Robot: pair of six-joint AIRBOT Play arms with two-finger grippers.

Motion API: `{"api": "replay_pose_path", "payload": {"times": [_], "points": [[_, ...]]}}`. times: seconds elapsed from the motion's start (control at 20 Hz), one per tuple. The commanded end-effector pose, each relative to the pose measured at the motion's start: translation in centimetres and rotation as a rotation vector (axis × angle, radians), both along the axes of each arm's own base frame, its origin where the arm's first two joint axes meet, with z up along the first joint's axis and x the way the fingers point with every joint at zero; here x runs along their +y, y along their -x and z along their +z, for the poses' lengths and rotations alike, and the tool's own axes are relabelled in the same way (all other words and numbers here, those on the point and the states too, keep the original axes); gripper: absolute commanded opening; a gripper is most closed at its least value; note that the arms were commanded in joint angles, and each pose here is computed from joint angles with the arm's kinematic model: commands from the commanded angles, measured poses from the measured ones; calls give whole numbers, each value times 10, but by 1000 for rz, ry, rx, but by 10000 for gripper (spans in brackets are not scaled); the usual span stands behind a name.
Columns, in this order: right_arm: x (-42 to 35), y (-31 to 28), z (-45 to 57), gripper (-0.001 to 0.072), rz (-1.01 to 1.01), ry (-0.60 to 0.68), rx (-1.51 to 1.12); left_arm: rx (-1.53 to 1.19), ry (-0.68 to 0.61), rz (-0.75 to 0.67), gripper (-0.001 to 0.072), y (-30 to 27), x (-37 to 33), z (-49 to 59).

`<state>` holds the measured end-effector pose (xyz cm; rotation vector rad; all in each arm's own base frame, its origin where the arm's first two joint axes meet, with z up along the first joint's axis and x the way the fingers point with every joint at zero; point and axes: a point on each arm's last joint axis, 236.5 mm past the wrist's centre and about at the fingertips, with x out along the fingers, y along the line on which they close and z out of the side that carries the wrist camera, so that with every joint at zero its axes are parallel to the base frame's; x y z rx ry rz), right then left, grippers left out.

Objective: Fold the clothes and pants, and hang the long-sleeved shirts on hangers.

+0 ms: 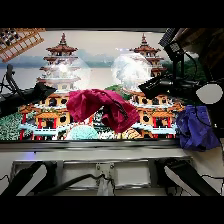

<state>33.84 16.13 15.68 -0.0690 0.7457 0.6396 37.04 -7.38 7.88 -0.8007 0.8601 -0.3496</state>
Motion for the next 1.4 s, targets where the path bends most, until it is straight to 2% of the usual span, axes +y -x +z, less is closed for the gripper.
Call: {"api": "replay_pose_path", "payload": {"times": [0.0, 0.35, 0.55, 0.75, 0.85, 1.1, 1.15, 1.2, 1.25, 1.35], "points": [[0, -1, 1, 428, -2, -1, -5, 1, 1, 1, 10, 0, 0, 0], [-8, -41, 41, 428, -114, -69, -209, -3, 17, 5, 10, -1, -1, 2], [-8, -15, -16, 428, -106, -36, 16, -11, 40, 42, 10, -7, 2, 6], [-6, 30, -104, 430, -155, -62, 312, -20, 16, -33, 11, -2, -16, 3], [-6, 42, -132, 429, -170, -67, 374, -1, -32, -57, 10, -1, -18, -10], [-12, 54, -158, 429, -235, -77, 452, 64, -13, -61, 24, -3, -20, -32], [-12, 57, -162, 430, -281, -99, 489, 81, -3, -73, 210, -3, -24, -36], [-16, 59, -169, 431, -326, -109, 517, 92, 14, -100, 358, -1, -31, -40], [-25, 59, -178, 434, -370, -87, 526, 52, 9, -186, 364, 3, -44, -40], [-50, 59, -192, 558, -475, -78, 555, -42, 12, -345, 473, 9, -71, -37]]}}
